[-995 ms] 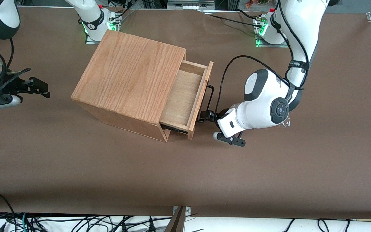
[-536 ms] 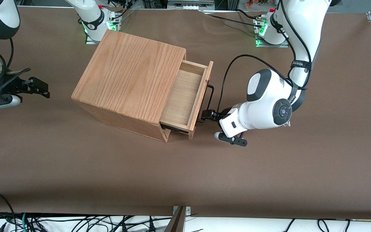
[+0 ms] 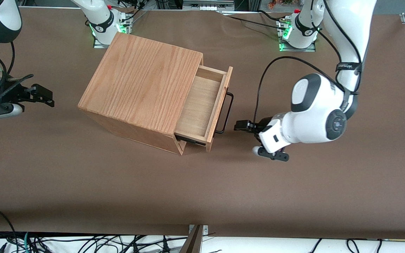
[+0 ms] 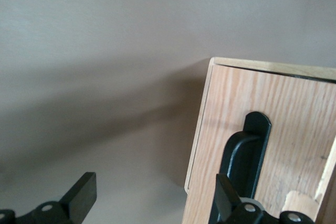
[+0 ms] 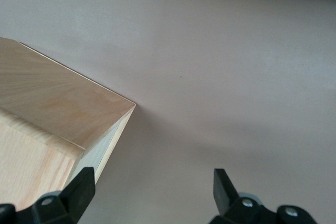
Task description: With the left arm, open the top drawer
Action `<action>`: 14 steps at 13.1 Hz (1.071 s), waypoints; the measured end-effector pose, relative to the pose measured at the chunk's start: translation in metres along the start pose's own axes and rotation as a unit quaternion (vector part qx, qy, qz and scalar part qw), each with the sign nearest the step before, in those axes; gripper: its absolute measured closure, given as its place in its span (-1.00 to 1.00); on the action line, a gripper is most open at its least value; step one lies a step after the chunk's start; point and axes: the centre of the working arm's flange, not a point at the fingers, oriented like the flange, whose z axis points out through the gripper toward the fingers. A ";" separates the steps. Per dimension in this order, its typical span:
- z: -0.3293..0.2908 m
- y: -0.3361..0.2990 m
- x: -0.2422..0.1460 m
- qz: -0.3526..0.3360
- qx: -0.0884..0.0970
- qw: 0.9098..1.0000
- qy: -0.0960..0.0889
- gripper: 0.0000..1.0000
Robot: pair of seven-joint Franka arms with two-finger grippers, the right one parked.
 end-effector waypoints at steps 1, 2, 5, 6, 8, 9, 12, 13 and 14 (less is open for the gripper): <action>-0.013 -0.013 0.000 -0.009 -0.001 1.000 -0.001 -1.00; -0.028 -0.030 -0.001 -0.020 -0.001 1.000 -0.005 -1.00; -0.075 -0.084 -0.011 -0.043 0.049 0.998 -0.014 -1.00; -0.092 -0.096 -0.018 -0.050 0.064 0.996 -0.019 -1.00; -0.127 -0.112 -0.035 -0.052 0.103 0.993 -0.020 -1.00; -0.142 -0.115 -0.042 -0.040 0.126 0.991 -0.017 -1.00; -0.173 -0.125 -0.056 -0.007 0.169 0.986 -0.011 -1.00; -0.186 -0.135 -0.061 0.002 0.172 0.985 -0.009 -1.00; -0.200 -0.151 -0.066 0.013 0.174 0.985 -0.007 -1.00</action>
